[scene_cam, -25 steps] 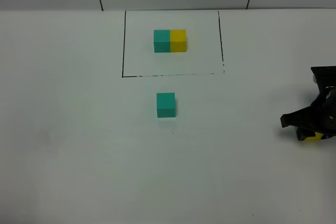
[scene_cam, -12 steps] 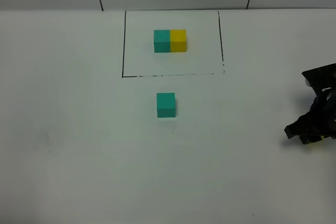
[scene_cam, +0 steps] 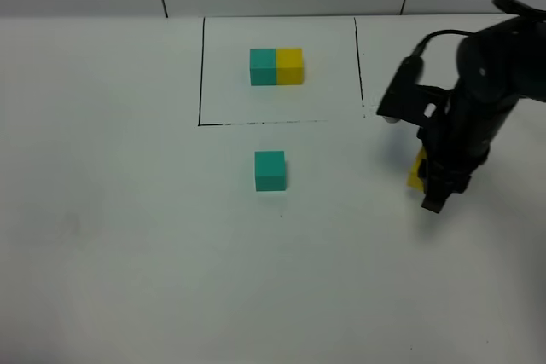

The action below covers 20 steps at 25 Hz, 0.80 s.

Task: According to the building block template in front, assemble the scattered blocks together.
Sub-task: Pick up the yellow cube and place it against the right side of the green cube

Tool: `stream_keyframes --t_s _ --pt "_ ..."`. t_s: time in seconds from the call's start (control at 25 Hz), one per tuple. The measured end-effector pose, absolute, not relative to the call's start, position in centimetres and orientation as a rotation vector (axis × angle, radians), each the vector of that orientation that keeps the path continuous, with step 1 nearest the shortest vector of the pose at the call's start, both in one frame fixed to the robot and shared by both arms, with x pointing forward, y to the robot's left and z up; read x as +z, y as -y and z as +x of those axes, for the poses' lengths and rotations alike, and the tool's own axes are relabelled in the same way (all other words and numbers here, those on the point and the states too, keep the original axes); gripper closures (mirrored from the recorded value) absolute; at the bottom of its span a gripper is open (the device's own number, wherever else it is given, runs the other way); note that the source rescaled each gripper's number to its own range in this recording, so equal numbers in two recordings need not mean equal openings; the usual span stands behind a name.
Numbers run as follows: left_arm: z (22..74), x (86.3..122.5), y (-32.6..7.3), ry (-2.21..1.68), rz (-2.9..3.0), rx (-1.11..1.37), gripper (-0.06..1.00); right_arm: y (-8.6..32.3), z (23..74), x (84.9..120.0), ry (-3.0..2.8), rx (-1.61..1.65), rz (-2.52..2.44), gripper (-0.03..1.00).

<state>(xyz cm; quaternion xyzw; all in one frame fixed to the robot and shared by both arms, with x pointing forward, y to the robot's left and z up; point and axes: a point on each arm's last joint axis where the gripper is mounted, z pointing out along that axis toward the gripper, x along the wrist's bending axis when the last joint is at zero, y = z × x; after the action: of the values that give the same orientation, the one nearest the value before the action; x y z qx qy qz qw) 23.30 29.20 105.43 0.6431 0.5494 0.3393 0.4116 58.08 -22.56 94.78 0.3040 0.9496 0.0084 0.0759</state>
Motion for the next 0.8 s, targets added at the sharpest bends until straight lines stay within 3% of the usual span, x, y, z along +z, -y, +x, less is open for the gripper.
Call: stream_keyframes --t_s 0.36,0.8 --pt "23.3 105.4 -29.2 -1.382 1.618 0.854 0.28 15.0 61.1 94.3 -2.992 -0.016 0.407 0.97" --pt "23.3 105.4 -29.2 -1.382 1.618 0.854 0.28 12.0 62.7 93.3 -3.051 -0.012 0.250 0.97"
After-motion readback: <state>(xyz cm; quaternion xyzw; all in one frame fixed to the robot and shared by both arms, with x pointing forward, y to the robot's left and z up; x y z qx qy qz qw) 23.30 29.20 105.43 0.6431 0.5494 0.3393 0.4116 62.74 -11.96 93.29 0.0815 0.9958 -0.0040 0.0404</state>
